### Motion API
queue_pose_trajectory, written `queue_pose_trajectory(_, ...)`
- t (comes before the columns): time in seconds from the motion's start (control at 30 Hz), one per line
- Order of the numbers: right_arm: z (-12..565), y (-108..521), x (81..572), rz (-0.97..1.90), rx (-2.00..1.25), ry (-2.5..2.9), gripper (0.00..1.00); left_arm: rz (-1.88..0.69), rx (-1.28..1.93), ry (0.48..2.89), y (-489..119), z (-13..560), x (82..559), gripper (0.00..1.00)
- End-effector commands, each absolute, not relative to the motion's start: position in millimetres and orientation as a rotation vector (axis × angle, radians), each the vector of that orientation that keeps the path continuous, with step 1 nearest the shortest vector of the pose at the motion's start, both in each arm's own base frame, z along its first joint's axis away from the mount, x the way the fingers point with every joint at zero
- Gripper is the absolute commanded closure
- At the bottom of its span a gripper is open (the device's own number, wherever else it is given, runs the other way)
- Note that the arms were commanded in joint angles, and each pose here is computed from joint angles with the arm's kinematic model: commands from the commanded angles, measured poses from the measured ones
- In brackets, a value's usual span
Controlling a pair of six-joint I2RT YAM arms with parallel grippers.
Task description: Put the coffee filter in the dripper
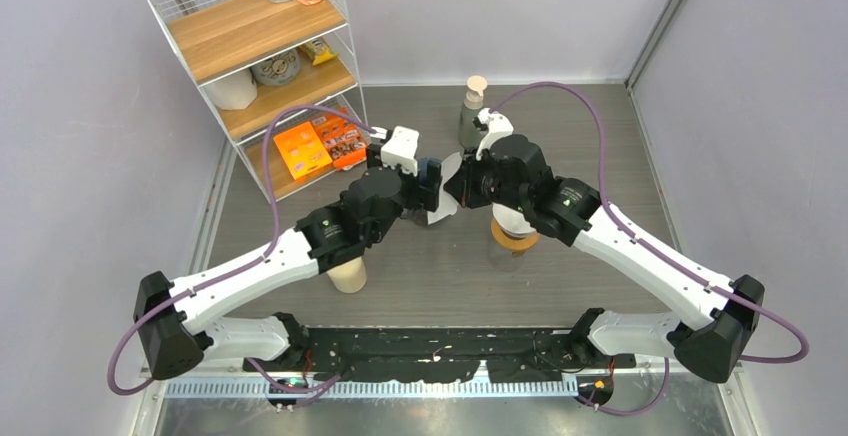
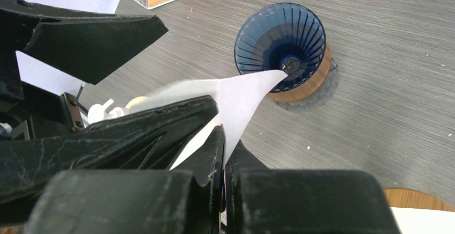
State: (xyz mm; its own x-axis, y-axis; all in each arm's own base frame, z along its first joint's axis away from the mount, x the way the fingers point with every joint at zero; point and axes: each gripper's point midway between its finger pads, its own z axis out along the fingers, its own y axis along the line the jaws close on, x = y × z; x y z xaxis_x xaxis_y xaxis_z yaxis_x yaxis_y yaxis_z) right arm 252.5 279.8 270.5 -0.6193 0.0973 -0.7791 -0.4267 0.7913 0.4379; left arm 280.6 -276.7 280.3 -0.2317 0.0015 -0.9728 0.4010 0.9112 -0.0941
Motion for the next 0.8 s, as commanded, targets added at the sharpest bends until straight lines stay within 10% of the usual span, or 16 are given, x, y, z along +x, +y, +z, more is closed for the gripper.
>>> queue_pose_trajectory(0.0,290.0,285.8,249.6,0.809,-0.307,2.043,0.95,-0.426,0.289,1.712,-285.9,307.3,283.8,0.21)
queue_pose_trajectory(0.33,284.8,285.6,252.2,0.771,-0.339,2.06,0.95,-0.44,0.307,1.719,-283.7,308.9,278.3,0.9)
queue_pose_trajectory(0.77,266.5,265.8,261.8,0.538,-0.431,2.15,0.95,-0.351,0.35,1.691,-266.3,312.5,277.6,1.0)
